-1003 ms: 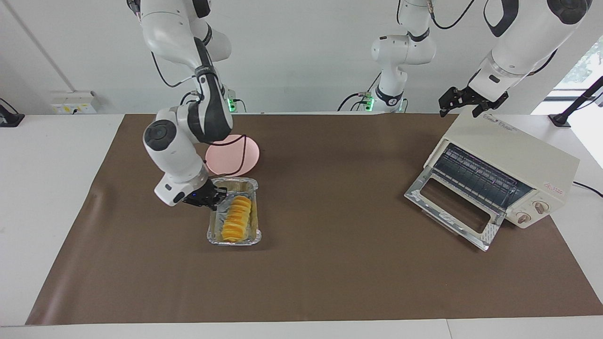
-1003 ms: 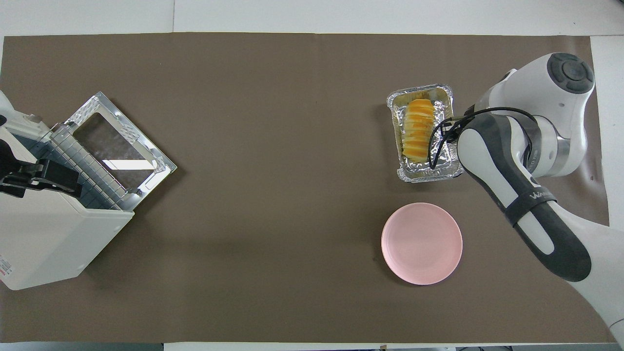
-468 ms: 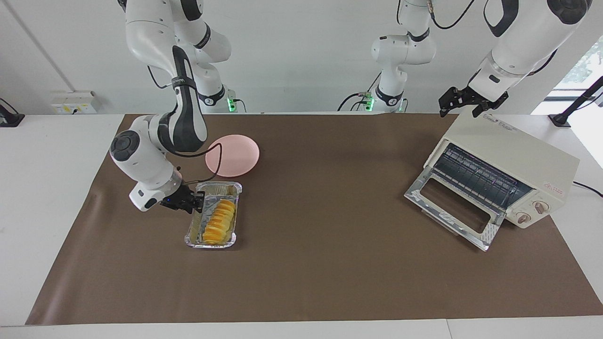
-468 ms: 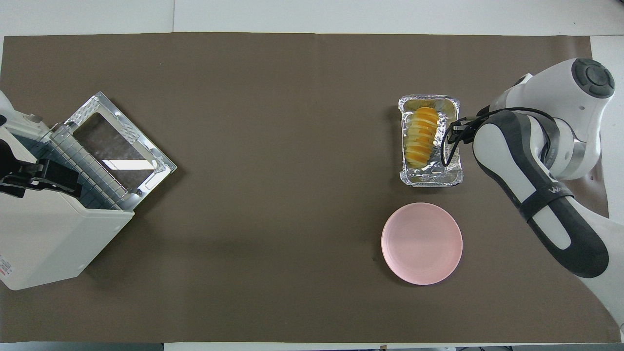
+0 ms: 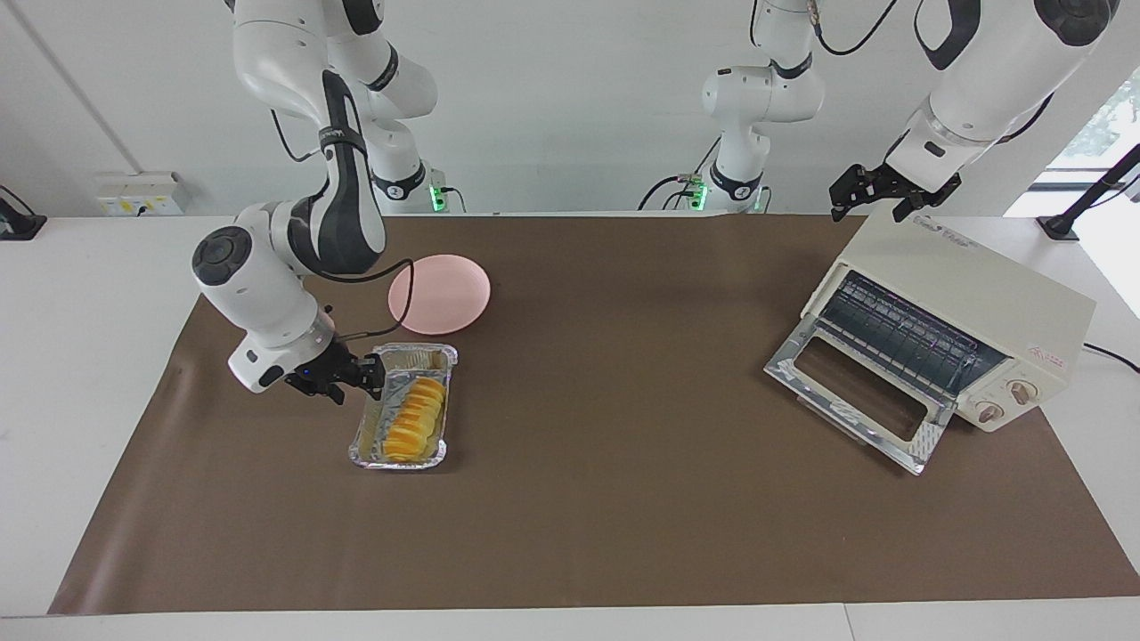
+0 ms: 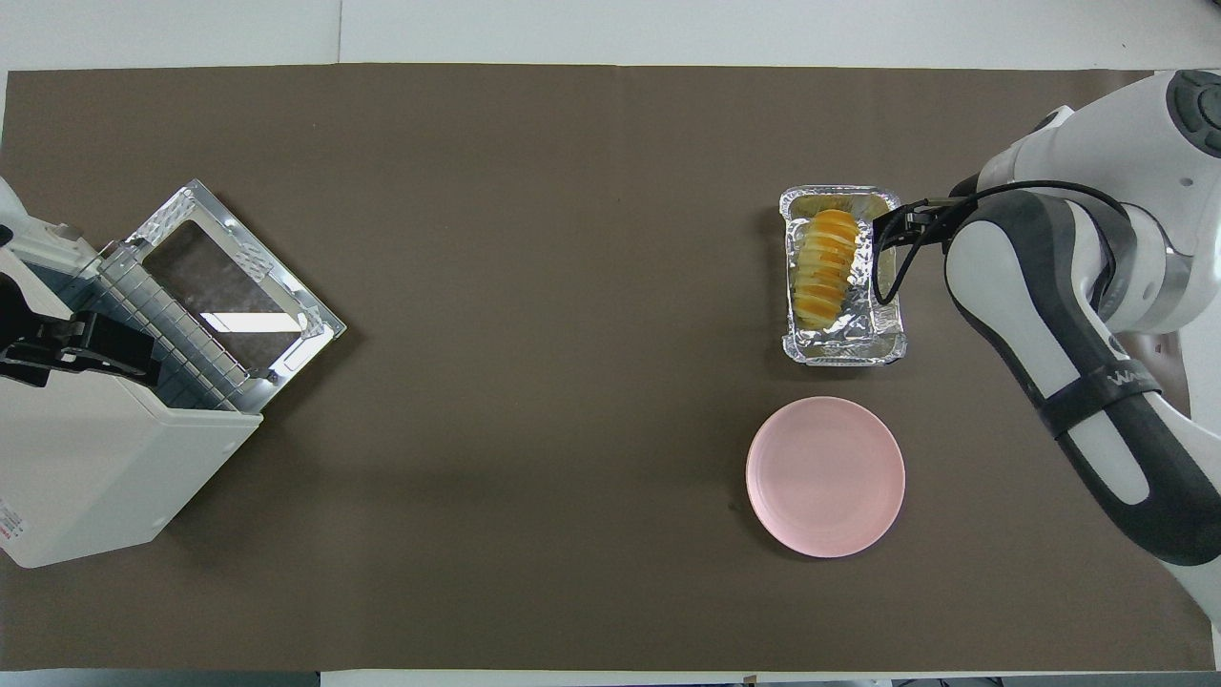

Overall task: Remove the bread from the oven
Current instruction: 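Grasp the yellow bread roll in the tray with the right gripper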

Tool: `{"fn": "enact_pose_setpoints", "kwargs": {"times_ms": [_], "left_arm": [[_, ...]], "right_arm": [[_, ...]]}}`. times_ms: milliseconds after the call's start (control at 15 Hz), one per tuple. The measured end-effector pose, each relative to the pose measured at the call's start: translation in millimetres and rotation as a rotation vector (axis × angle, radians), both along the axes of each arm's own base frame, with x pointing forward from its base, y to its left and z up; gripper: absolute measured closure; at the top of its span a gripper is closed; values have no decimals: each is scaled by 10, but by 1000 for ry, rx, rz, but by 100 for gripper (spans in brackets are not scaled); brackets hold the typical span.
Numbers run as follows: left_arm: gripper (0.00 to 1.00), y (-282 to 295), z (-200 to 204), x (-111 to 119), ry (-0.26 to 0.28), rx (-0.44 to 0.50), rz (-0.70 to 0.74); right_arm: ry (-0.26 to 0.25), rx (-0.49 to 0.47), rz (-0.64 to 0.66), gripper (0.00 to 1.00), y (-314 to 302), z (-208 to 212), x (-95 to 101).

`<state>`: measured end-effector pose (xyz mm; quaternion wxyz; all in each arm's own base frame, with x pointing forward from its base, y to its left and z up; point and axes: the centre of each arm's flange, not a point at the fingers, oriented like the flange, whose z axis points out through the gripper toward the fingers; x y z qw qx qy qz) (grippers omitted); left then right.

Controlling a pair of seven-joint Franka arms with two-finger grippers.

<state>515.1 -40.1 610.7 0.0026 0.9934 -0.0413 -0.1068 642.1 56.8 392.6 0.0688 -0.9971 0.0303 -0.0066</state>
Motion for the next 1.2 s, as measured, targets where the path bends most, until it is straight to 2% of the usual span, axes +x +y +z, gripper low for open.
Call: {"fn": "enact_pose_setpoints", "kwargs": {"times_ms": [201,669,869,936,1204], "left_arm": [[0,0,0,0,0,0,0],[0,0,0,0,0,0,0],[0,0,0,0,0,0,0],[0,0,0,0,0,0,0],[0,0,0,0,0,0,0]], "right_arm": [[-25,-1,-57,0,148,-223,-7],[-22,-6,-129,0,231,-658,-98],[-14,-11,-135,4,232,-832,-193],[-13,-11,-137,10,260,-862,-213],[-19,-9,-134,52,378,-861,-237]]}}
